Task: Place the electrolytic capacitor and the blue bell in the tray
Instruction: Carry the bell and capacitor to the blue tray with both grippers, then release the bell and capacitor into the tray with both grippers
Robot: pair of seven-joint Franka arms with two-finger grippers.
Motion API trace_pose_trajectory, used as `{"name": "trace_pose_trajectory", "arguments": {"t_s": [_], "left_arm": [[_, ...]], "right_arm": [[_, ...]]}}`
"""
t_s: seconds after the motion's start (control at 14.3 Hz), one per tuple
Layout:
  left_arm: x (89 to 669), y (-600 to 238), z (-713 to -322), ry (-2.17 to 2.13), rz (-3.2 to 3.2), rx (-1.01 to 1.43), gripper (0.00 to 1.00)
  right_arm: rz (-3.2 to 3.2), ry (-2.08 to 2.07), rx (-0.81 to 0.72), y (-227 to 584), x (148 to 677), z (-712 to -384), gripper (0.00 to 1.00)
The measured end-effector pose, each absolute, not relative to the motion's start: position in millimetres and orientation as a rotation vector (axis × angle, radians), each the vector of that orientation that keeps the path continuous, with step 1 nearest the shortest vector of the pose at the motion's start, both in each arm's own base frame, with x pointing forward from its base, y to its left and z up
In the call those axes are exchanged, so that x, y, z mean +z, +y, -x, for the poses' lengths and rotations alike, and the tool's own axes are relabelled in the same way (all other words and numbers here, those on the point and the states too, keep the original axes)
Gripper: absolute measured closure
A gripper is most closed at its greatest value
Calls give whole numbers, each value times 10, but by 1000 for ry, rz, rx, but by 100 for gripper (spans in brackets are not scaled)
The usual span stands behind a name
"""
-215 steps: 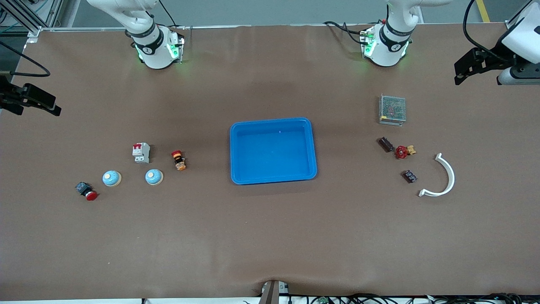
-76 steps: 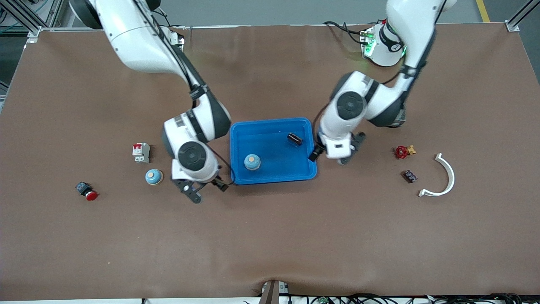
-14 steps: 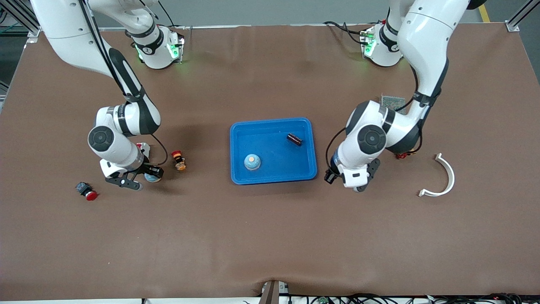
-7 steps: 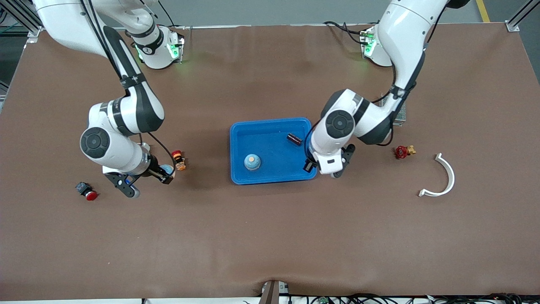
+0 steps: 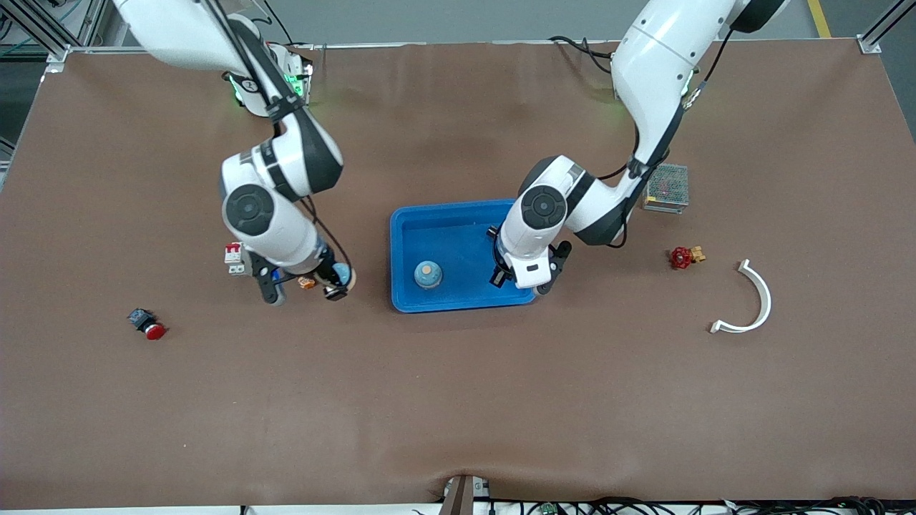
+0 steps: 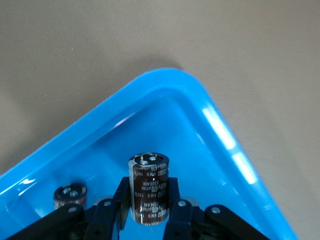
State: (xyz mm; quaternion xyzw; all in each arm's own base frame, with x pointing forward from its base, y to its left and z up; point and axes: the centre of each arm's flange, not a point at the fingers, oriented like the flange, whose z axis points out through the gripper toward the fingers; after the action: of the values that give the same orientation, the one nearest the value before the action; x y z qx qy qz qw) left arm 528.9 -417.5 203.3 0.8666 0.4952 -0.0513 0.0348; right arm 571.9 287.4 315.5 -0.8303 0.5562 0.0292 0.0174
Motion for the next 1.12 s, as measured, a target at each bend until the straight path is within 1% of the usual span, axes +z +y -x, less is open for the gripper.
{"name": "trace_pose_trajectory", "arguments": {"t_s": [0.14, 0.42, 0.49, 0.56, 0.63, 0.7, 0.77, 0.84, 0.91, 0.98, 1.05, 1.12], "left_arm": [[1850, -4126, -5224, 1534, -2689, -177, 67], [1841, -4121, -5216, 1534, -2690, -177, 67], [1835, -4116, -5215, 1535, -2691, -177, 63], [1830, -4106, -5219, 1537, -2691, -177, 63], [1836, -4096, -5233, 1540, -2688, -175, 58], [1858, -4087, -5259, 1542, -2681, -171, 49], [1907, -4081, -5297, 1542, -2671, -162, 38], [1993, -4074, -5350, 1541, -2656, -146, 30], [2111, -4066, -5418, 1539, -2636, -126, 21], [2258, -4061, -5495, 1527, -2622, -105, 10], [2410, -4065, -5566, 1512, -2618, -89, 1], [2568, -4082, -5629, 1494, -2622, -80, 0]], "right_arm": [[2552, 1785, 79, 3165, 3160, -5565, 36], [2543, 1855, 22, 3632, 3074, -5214, 36], [2539, 1860, 17, 3736, 3023, -5111, 36], [2539, 1861, 13, 3840, 2965, -4999, 36], [2542, 1862, 0, 3937, 2914, -4892, 36], [2544, 1870, -19, 4020, 2873, -4799, 36], [2544, 1879, -40, 4097, 2834, -4717, 36], [2543, 1885, -58, 4172, 2787, -4643, 36], [2549, 1888, -70, 4234, 2718, -4573, 36], [2557, 1891, -76, 4282, 2627, -4512, 36], [2560, 1894, -82, 4310, 2529, -4479, 36], [2561, 1898, -84, 4319, 2430, -4469, 36]]}}
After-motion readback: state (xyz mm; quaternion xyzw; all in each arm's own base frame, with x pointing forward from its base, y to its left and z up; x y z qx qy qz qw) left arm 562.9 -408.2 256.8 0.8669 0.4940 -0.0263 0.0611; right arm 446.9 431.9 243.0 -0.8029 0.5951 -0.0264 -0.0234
